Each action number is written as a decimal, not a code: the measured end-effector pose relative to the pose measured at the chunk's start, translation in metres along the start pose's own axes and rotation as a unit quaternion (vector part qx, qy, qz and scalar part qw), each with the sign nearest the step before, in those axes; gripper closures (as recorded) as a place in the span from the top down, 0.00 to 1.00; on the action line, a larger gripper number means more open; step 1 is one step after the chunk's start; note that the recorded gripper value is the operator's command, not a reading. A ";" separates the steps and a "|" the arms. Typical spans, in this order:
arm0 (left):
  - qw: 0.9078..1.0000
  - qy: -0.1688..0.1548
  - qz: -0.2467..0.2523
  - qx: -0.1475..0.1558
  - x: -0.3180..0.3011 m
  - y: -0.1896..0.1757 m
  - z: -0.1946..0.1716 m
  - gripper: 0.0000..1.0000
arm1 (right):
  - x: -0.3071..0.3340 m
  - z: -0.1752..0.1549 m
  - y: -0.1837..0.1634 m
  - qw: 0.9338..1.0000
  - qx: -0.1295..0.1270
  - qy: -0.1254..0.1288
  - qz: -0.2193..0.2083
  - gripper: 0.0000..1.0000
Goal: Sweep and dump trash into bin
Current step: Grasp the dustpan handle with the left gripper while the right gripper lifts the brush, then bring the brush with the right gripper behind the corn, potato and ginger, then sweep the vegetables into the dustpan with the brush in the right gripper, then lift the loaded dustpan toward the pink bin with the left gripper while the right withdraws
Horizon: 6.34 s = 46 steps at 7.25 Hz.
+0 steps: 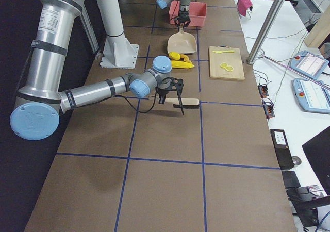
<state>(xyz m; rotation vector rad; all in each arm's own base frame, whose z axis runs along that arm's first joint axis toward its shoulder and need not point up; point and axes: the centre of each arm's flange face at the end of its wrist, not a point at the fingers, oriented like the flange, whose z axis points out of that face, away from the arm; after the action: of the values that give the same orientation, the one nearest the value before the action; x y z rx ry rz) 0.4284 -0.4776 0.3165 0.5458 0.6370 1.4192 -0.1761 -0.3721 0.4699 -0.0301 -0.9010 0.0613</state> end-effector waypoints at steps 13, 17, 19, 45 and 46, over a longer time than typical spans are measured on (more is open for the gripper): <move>0.997 0.009 0.014 -0.077 0.018 -0.032 0.015 0.00 | -0.292 0.070 0.018 0.990 -0.058 0.123 -0.045 0.00; 0.997 0.003 0.016 -0.079 0.017 -0.035 0.014 0.00 | -0.328 0.132 0.028 0.979 -0.067 0.173 -0.079 0.00; 0.997 0.000 0.017 -0.080 0.016 -0.036 0.013 0.00 | -0.364 0.153 0.035 0.976 -0.071 0.180 -0.100 0.00; 0.997 0.063 -0.006 0.044 -0.013 -0.026 0.031 0.00 | -0.516 0.040 0.039 0.993 -0.027 0.054 -0.098 0.00; 0.997 0.064 -0.006 0.048 -0.014 -0.026 0.029 0.00 | -0.504 0.023 0.032 0.994 -0.024 0.048 -0.092 0.00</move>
<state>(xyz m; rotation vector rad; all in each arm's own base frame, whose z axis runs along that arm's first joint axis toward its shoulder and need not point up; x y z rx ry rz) 0.4667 -0.4933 0.3209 0.5293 0.8126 1.4246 -0.5071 -0.3731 0.0880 0.0049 -0.8049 -0.1323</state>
